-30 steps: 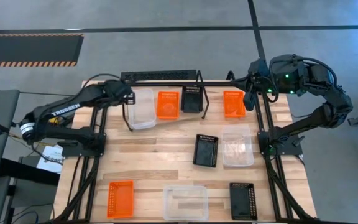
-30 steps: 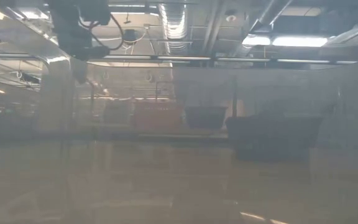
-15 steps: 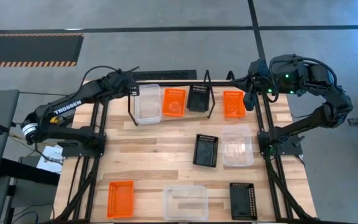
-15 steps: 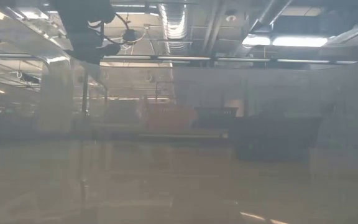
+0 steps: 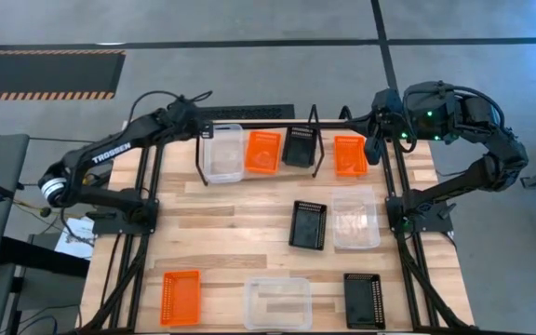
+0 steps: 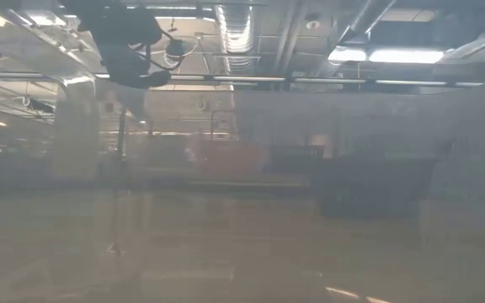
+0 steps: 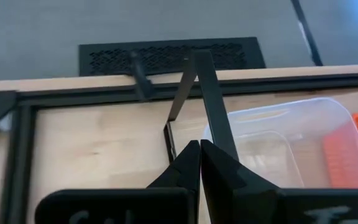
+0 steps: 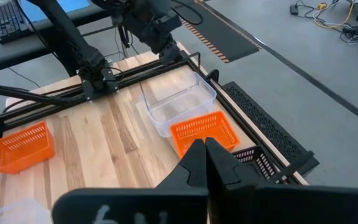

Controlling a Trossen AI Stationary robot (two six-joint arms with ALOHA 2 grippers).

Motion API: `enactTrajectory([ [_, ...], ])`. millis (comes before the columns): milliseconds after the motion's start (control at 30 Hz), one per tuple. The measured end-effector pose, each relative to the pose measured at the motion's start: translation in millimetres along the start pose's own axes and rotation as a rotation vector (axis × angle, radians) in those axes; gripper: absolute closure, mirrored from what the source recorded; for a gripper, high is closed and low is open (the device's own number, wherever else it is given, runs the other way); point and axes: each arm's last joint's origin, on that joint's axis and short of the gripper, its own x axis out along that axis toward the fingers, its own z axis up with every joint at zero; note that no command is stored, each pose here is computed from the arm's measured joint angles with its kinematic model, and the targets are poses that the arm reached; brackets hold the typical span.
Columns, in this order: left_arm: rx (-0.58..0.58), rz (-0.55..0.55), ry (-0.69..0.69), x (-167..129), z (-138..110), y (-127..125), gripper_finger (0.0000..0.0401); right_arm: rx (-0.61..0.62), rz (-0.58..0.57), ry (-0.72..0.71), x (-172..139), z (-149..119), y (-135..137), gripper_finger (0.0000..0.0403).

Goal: Stack baskets on shelf by color
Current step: Adjust the shelf, then stack the top transparent bin on top of the transparent bin on the shelf

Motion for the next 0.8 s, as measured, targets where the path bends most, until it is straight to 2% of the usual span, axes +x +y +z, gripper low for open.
enactTrajectory([
  [167,0.011,-0.05,0.004,7.1,3.8,-4.5,0.0401,0.002,0.0,0.0,0.0,0.0,0.0,0.04],
  [333,0.067,-0.037,-0.015,-5.1,12.6,-5.5,0.0401,0.018,-0.023,0.029,-0.2,-3.2,-1.3,0.0401],
  [467,0.089,-0.062,-0.064,-34.3,26.5,-5.9,0.0401,0.06,-0.199,0.123,-2.0,-15.8,-9.0,0.0401],
  [600,0.132,-0.114,-0.099,-75.5,30.4,-4.9,0.0401,0.148,-0.356,0.246,-7.3,-32.1,-16.8,0.0401],
  [667,0.153,-0.152,-0.109,-96.7,25.9,-2.8,0.0401,0.201,-0.377,0.259,-2.5,-34.6,-16.2,0.0398],
  [800,0.163,-0.213,-0.107,-130.9,6.4,4.8,0.0401,0.193,-0.387,0.297,3.5,-42.8,-16.5,0.0382],
])
